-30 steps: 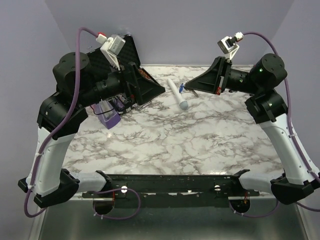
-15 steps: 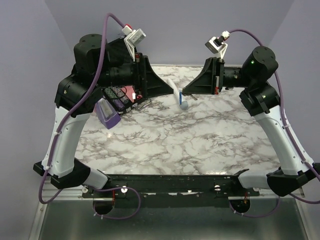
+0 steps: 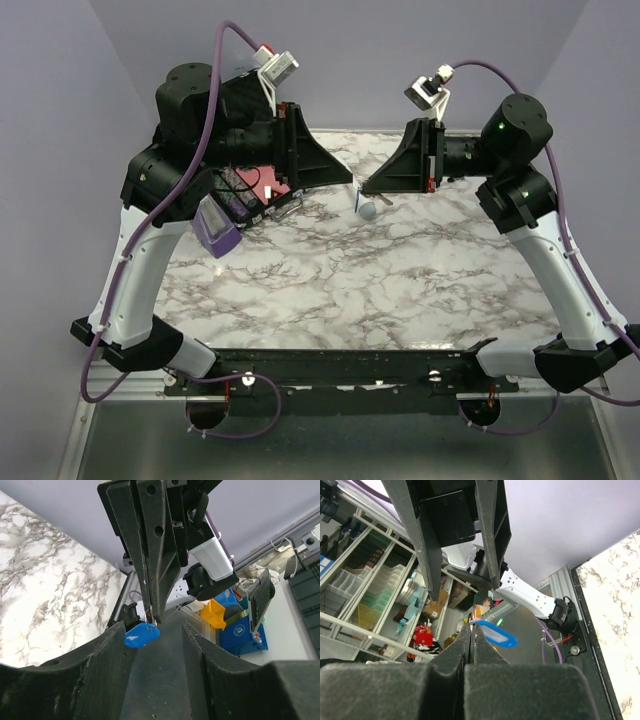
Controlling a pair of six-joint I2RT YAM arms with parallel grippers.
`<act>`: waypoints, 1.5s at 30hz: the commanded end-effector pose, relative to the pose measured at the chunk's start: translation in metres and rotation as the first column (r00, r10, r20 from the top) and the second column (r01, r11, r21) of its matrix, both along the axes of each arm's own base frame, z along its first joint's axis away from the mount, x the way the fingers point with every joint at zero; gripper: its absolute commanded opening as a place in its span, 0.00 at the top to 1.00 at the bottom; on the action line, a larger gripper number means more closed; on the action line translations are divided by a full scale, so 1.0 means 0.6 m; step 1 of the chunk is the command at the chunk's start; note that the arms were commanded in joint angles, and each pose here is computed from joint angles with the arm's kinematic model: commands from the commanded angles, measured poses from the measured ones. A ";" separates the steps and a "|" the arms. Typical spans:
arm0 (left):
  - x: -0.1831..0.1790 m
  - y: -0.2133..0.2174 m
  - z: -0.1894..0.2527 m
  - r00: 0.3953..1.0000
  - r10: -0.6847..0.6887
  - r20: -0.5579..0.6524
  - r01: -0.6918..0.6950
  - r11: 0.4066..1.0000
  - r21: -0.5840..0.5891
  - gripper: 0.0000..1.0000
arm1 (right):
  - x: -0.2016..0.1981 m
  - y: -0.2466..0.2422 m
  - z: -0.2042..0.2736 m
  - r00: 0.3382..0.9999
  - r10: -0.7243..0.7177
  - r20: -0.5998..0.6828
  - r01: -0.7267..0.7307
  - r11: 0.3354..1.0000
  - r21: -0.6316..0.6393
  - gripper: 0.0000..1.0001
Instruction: Remove the keys from the keyring
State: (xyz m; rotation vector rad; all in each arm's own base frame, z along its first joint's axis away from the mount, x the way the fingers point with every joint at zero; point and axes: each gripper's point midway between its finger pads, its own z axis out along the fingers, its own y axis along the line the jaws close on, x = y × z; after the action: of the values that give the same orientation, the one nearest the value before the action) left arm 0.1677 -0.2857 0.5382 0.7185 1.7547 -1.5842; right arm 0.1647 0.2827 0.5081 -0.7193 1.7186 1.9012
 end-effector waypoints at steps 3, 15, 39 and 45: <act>0.005 -0.011 0.003 0.999 -0.033 -0.013 0.033 0.999 -0.016 0.46 | -0.021 -0.002 0.019 0.999 0.028 0.030 -0.029 1.000 0.011 0.99; 0.002 -0.024 -0.003 0.998 -0.060 -0.027 0.060 0.998 -0.009 0.59 | -0.021 0.006 0.019 0.999 0.022 0.038 -0.023 1.000 0.009 0.99; -0.022 -0.029 -0.015 0.988 -0.145 -0.049 0.145 0.989 0.000 0.88 | -0.010 0.010 0.022 0.998 -0.026 0.058 0.026 1.000 0.013 0.99; -0.018 -0.030 -0.012 0.993 -0.105 -0.047 0.105 0.994 -0.011 1.00 | -0.004 0.010 0.024 0.996 -0.053 0.066 0.052 0.998 0.018 0.99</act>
State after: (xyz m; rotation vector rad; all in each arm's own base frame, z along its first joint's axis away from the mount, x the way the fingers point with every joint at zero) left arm 0.1634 -0.3033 0.5269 0.7803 1.7961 -1.6833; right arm 0.1613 0.2881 0.5105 -0.7364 1.7062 1.8660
